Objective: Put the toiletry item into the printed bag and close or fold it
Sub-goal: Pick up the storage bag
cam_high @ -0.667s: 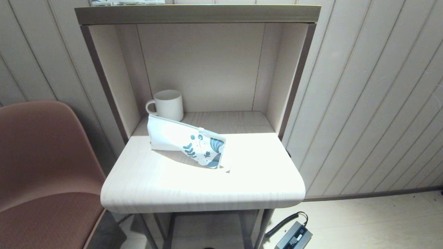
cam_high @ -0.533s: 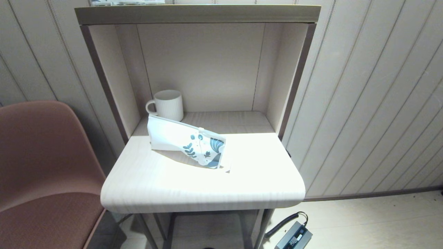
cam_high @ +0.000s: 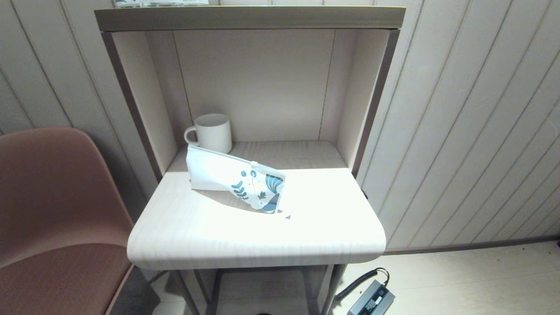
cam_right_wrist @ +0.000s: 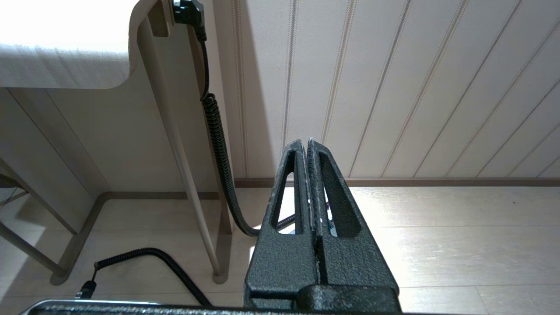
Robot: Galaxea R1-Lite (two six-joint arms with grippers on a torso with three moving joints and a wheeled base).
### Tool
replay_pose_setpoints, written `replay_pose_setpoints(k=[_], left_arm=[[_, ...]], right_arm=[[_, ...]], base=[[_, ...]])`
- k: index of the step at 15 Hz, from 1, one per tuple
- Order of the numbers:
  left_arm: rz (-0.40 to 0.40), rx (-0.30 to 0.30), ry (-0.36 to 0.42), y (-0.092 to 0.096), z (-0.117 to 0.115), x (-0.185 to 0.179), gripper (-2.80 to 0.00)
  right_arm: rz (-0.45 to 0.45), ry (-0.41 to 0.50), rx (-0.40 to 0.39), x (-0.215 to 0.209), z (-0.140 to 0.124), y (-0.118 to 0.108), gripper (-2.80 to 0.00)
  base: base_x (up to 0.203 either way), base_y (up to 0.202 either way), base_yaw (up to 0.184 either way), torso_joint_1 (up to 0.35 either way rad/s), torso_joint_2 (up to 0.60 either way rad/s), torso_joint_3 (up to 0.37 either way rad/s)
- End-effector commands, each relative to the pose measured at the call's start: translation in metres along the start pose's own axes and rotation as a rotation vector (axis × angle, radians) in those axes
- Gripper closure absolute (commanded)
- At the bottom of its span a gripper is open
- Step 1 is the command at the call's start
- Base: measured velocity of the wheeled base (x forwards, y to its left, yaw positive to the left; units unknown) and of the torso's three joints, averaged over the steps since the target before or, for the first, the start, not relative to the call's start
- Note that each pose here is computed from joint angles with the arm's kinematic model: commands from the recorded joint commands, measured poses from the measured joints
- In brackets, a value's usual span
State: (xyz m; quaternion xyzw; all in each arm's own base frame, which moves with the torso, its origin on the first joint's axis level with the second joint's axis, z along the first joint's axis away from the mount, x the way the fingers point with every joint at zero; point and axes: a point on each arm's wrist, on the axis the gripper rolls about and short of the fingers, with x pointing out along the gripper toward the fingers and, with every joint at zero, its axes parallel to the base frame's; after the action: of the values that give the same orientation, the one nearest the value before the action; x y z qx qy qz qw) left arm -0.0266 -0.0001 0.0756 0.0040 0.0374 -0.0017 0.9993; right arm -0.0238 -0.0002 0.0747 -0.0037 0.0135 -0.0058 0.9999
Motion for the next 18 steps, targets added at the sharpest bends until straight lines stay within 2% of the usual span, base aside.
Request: replay_pose_setpoints(k=[1,5,7,9,11,13,18], left_arm=[[0.0,0.002,0.001,0.0,0.0,0.0,0.0],[0.003,0.013,0.001,0.0,0.001,0.0,0.0],[-0.004,0.04,-0.016,0.0,0.006,-0.002,0.0],[-0.017,0.041,-0.033,0.0,0.022,-0.005,0.0],[-0.046,0.039,-0.011,-0.001,0.039,-0.002,0.0],[-0.094,0.037,-0.003,-0.002,0.067,0.002,0.0],[-0.237,0.0,0.099,-0.004,0.127,0.044,0.0]], right_arm=[[-0.001,0.001,0.0,0.0,0.0,0.0,0.0],[0.0,0.001,0.0,0.0,0.0,0.0,0.0],[-0.001,0.001,0.0,0.0,0.0,0.0,0.0],[0.001,0.001,-0.001,0.0,0.0,0.0,0.0],[0.001,0.001,-0.001,0.0,0.0,0.0,0.0],[0.001,-0.001,-0.001,0.0,0.0,0.0,0.0],[0.002,0.0,-0.001,0.0,0.0,0.0,0.0]], base=[[0.0,0.0,0.0,0.0,0.0,0.0],[0.0,0.0,0.0,0.0,0.0,0.0],[0.0,0.0,0.0,0.0,0.0,0.0],[0.0,0.0,0.0,0.0,0.0,0.0],[0.0,0.0,0.0,0.0,0.0,0.0],[0.0,0.0,0.0,0.0,0.0,0.0],[0.0,0.0,0.0,0.0,0.0,0.0]])
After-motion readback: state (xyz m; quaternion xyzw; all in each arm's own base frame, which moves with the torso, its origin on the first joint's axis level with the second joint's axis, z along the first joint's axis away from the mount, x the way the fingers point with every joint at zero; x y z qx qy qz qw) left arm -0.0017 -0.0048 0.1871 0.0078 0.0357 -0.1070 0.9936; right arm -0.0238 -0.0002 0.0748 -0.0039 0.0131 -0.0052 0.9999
